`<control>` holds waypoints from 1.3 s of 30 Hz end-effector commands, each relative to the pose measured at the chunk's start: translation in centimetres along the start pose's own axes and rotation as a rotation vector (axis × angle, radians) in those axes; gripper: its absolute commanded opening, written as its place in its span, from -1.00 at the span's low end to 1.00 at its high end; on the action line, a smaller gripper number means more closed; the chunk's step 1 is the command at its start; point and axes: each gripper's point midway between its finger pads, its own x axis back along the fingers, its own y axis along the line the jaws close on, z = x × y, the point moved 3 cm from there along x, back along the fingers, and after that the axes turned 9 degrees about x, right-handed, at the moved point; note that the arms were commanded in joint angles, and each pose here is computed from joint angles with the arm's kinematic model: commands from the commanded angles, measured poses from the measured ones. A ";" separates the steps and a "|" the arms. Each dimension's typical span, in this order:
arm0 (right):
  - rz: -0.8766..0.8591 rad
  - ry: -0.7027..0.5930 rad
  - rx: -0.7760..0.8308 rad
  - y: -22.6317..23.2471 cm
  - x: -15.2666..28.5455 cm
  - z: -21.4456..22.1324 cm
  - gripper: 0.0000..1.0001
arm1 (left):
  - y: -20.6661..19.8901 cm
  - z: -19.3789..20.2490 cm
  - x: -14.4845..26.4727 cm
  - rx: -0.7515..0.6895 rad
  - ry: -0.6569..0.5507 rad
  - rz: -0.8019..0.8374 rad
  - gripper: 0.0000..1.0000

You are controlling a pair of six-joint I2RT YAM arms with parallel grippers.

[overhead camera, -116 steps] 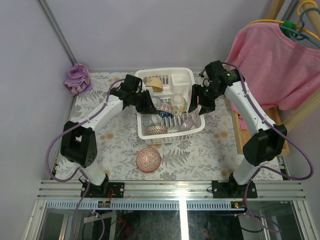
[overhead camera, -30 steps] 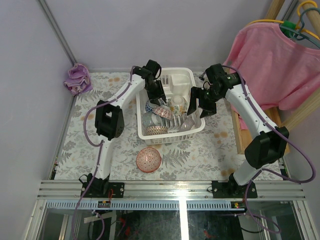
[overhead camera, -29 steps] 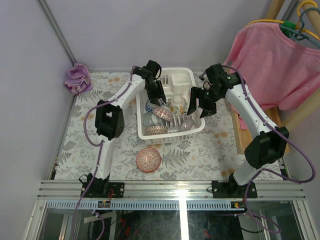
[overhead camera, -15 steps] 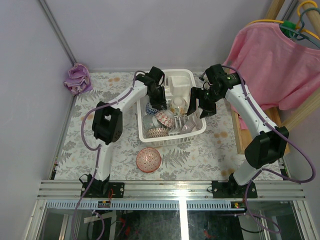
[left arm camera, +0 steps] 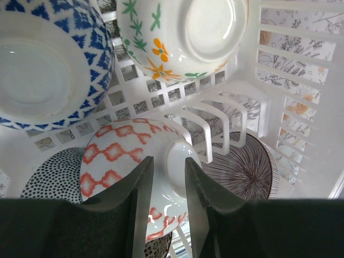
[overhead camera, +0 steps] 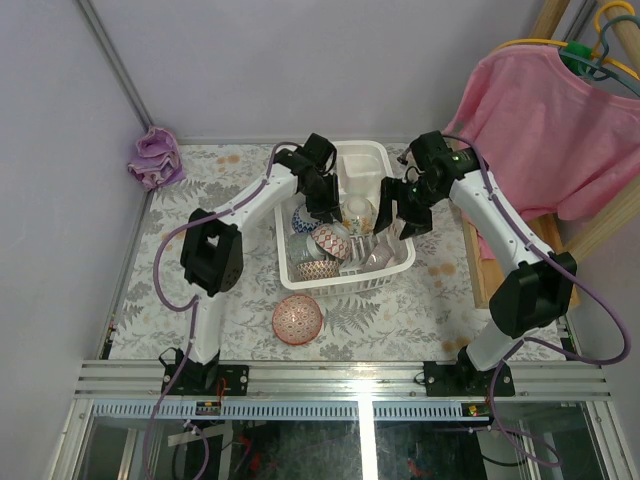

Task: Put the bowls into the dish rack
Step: Adjust the bowl in the dish rack.

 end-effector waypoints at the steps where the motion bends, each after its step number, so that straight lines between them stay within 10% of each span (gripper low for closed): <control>1: 0.012 0.052 0.002 -0.6 0.4 1.8 0.51 | -0.5 2.6 0.9 -0.027 0.088 0.028 -0.44; 14: 0.195 0.029 -0.023 -5.0 -3.7 -1.8 0.71 | 1.9 4.1 0.4 -0.055 0.129 -0.054 -0.43; 25: 0.191 0.091 -0.050 -6.3 -7.3 -2.0 -0.47 | 1.3 4.7 -0.2 -0.054 0.143 -0.044 -0.37; 31: 0.247 0.106 -0.027 -7.3 -7.3 -1.4 0.16 | 0.4 6.1 -0.2 -0.075 0.160 -0.036 -0.37; 39: 0.289 -0.046 0.042 -6.5 -3.9 -4.3 0.18 | 0.8 6.8 -0.1 -0.088 0.162 -0.055 -0.37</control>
